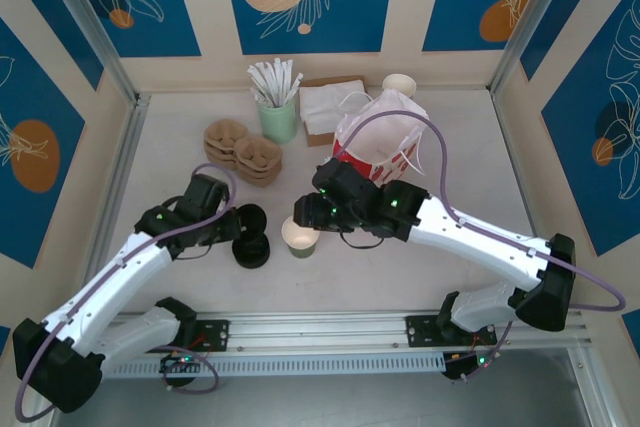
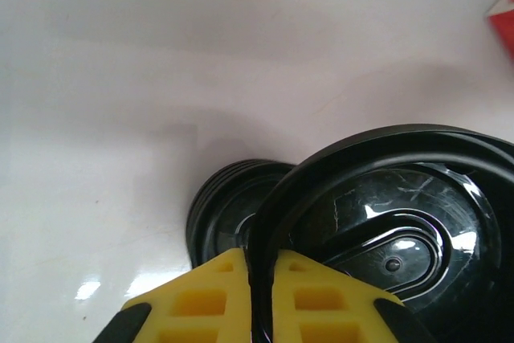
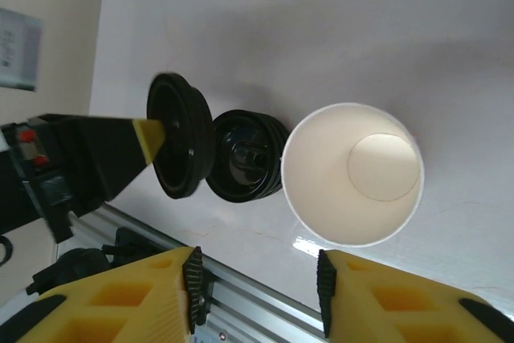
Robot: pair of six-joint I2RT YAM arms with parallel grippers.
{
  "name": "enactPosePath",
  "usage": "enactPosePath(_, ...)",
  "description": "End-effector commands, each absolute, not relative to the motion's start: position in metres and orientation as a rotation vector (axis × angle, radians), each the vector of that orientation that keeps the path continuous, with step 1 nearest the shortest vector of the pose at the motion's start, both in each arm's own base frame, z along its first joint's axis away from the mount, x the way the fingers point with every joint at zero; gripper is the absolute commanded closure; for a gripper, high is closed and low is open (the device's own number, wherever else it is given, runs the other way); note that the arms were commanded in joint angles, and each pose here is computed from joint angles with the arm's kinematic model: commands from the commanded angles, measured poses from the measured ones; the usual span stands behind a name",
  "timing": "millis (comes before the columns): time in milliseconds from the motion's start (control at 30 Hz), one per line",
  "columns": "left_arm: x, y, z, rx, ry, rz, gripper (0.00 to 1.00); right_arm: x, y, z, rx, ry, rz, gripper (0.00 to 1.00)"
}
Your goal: Pack the takeout coffee
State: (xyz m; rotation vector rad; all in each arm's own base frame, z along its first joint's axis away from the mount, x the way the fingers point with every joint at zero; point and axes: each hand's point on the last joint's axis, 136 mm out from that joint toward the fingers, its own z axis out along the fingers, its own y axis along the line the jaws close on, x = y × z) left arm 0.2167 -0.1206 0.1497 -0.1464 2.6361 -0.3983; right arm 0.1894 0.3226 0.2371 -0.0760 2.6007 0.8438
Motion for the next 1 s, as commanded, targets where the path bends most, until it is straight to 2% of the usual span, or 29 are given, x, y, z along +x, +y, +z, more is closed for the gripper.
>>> enactPosePath(0,0.215,-0.132,0.183,-0.15,2.578,-0.51,0.92,0.185,0.342,0.258,-0.157,2.573,0.941,0.53)
enactPosePath(200,0.216,-0.146,0.21,-0.134,2.539,-0.583,0.93,0.182,0.355,0.272,-0.243,2.542,0.959,0.51)
enactPosePath(300,0.217,-0.152,0.219,-0.113,2.523,-0.612,0.93,0.186,0.355,0.272,-0.265,2.544,0.904,0.43)
enactPosePath(400,0.217,-0.158,0.223,-0.088,2.526,-0.626,0.93,0.19,0.358,0.275,-0.296,2.539,0.869,0.41)
enactPosePath(800,0.215,-0.173,0.229,-0.041,2.529,-0.661,0.93,0.203,0.371,0.266,-0.334,2.578,0.817,0.41)
enactPosePath(967,0.215,-0.175,0.225,-0.01,2.551,-0.638,0.93,0.207,0.372,0.264,-0.324,2.581,0.822,0.47)
